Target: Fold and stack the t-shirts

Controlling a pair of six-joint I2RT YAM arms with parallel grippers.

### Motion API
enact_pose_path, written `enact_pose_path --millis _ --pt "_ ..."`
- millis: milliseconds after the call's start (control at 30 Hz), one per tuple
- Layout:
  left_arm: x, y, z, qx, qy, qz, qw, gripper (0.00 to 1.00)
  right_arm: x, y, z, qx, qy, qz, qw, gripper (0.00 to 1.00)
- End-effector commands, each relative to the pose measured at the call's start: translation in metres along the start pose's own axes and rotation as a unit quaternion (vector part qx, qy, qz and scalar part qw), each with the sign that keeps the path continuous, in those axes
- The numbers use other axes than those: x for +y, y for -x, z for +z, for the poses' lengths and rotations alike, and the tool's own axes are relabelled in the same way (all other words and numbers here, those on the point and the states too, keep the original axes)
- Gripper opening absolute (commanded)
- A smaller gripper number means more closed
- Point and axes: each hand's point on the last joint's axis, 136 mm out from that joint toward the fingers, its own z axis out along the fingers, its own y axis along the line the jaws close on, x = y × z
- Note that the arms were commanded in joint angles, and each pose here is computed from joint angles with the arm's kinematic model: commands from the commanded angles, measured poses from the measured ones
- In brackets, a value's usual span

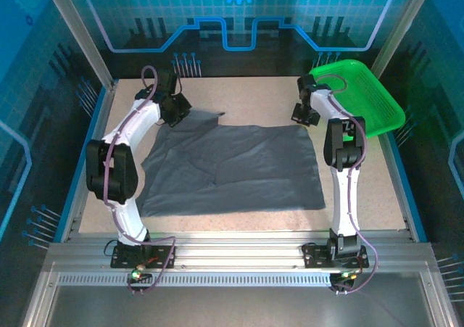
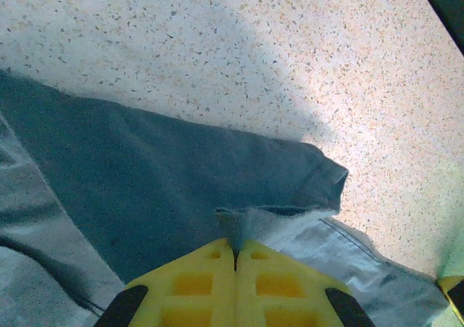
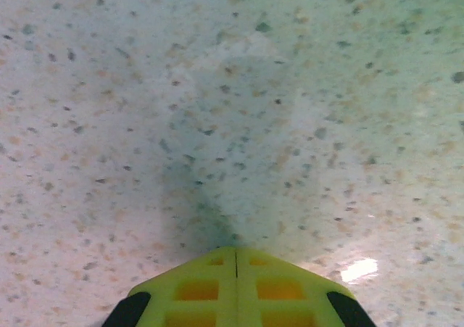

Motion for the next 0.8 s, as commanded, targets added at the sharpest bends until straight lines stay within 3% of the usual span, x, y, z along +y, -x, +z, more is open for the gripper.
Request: enact_pose_path --millis 0,167,333,567,767 --pt "0.008 0.008 -0.02 -0.003 -0.002 -0.01 1.0 0.0 -0.026 0.004 -0.021 -0.005 -0.028 0.004 1.0 0.0" --pt "0.015 0.018 -0.04 -0.018 -0.005 -0.01 1.0 0.0 -0.024 0.008 -0.054 -0.041 -0.023 -0.022 0.999 0.0" --pt "0.029 0.006 -0.069 -0.032 -0.002 -0.012 0.999 0.0 -0.036 -0.007 -0.072 -0.06 -0.025 -0.028 0.997 0.0" --pt "0.088 -0.03 -0.11 -0.074 0.034 -0.041 0.996 0.0 -0.049 -0.038 -0.092 -0.073 -0.017 -0.02 0.997 0.0" --pt "0.141 -0.057 -0.141 -0.111 0.083 -0.051 0.989 0.0 -0.052 -0.077 -0.085 -0.044 -0.022 -0.033 0.998 0.0"
